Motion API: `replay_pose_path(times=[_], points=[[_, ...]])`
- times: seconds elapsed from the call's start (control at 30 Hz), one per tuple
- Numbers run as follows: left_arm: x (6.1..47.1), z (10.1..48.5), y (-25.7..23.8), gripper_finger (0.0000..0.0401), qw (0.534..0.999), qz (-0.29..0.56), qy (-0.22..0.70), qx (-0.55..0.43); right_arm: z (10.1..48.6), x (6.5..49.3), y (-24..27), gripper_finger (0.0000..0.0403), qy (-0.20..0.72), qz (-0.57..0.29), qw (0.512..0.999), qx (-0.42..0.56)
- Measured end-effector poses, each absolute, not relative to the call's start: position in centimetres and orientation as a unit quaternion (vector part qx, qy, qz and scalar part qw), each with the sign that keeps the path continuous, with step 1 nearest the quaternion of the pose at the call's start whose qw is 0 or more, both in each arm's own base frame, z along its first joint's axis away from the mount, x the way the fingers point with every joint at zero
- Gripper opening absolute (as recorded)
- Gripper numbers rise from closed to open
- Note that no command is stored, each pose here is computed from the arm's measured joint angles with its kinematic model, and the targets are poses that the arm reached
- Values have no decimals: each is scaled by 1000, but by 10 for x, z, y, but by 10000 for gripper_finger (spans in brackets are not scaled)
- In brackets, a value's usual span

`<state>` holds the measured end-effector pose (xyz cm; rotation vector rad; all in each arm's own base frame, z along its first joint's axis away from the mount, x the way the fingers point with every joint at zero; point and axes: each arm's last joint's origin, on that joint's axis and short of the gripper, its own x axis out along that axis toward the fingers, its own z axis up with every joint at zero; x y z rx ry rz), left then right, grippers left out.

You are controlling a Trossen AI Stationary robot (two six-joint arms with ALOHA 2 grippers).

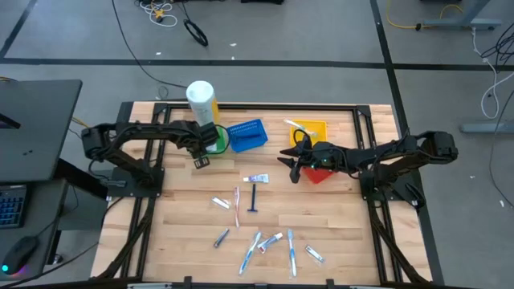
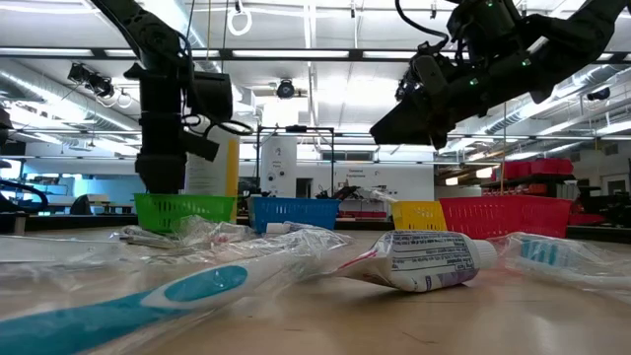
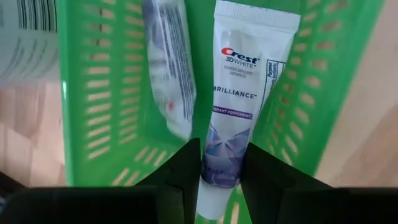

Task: Pick & Place Travel size toiletries
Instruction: Put the white toothpaste into the green bin, then put the left blue razor into the blue bin

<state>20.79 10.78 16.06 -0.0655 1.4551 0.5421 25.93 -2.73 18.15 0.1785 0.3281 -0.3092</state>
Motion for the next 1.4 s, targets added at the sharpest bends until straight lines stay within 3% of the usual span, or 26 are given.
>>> replay_pose_path(times=[0.17,0.57,0.9,1.4], points=[[213,161,110,118,732,241,636,-19,181,260,-24,145,163,-147,972,87],[219,165,110,218,740,248,625,2,181,260,-22,145,163,-144,972,87],[256,202,93,211,800,212,559,38,179,259,-21,145,175,-131,969,114],[281,208,41,210,866,60,494,55,177,258,-19,145,193,-93,969,121]])
